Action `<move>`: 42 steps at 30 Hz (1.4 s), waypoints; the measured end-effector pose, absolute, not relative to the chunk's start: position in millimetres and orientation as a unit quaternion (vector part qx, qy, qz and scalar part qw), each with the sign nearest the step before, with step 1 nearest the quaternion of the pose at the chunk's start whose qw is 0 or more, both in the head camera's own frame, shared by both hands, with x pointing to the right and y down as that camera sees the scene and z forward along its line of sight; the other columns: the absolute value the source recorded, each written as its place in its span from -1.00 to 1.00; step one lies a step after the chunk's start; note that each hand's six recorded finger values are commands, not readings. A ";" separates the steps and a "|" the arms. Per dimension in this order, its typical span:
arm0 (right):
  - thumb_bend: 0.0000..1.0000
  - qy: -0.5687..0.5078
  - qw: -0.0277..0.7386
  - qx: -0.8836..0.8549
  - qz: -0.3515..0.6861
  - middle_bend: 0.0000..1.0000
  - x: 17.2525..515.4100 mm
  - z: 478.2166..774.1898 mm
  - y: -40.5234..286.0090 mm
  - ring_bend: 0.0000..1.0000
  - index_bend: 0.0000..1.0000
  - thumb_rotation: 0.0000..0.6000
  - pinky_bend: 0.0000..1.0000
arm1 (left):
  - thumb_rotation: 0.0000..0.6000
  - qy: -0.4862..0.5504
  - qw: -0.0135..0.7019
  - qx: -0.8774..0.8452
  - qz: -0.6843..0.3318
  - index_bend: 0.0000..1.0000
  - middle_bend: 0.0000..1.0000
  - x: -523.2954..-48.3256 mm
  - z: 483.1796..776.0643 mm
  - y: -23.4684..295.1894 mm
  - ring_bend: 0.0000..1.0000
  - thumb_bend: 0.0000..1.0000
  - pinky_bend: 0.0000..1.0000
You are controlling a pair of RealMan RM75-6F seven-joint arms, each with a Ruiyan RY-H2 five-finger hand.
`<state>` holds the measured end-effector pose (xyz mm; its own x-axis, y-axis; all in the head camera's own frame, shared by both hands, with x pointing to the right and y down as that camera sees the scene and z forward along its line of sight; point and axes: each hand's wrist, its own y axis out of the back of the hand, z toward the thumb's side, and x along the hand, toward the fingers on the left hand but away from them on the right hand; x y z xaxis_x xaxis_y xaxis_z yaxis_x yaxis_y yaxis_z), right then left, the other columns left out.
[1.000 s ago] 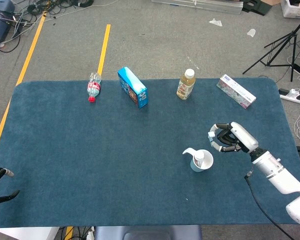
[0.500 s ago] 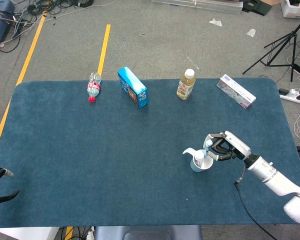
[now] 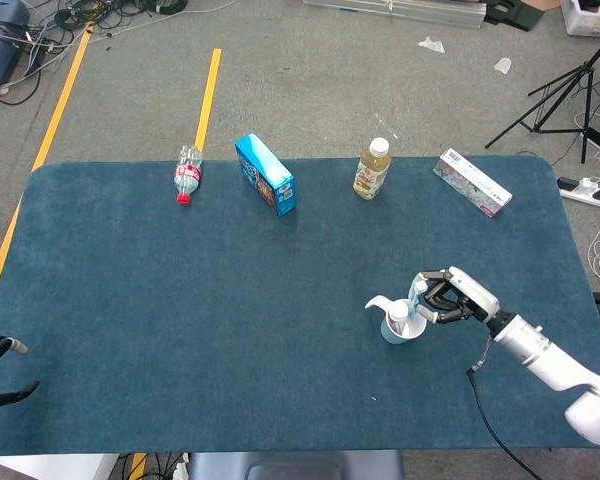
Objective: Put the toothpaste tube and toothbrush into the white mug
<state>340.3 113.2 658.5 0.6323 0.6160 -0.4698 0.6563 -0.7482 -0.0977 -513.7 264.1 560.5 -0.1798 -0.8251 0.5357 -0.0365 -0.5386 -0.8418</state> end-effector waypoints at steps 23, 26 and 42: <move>-0.85 0.328 0.050 0.911 -0.243 1.00 349.0 668.0 123.3 1.00 0.13 1.00 1.00 | 1.00 0.378 0.295 -0.568 -0.669 -0.13 -0.19 -513.8 560.9 264.3 -0.39 -1.00 -0.30; -0.85 0.331 0.039 0.914 -0.233 1.00 350.9 659.1 121.8 1.00 0.12 1.00 1.00 | 1.00 0.378 0.294 -0.568 -0.670 -0.13 -0.19 -514.2 561.4 264.2 -0.39 -1.00 -0.30; -0.84 0.342 -0.208 0.867 -0.296 0.90 381.0 586.6 116.7 1.00 0.12 1.00 1.00 | 1.00 0.373 0.295 -0.576 -0.665 -0.13 -0.19 -509.0 563.5 263.1 -0.39 -1.00 -0.30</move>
<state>381.0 116.7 586.6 0.5914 0.7160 -0.3709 0.4703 -0.6799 -0.5626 -509.0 263.1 563.5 -0.1626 -0.8220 0.5458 -0.0368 -0.5478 -0.8358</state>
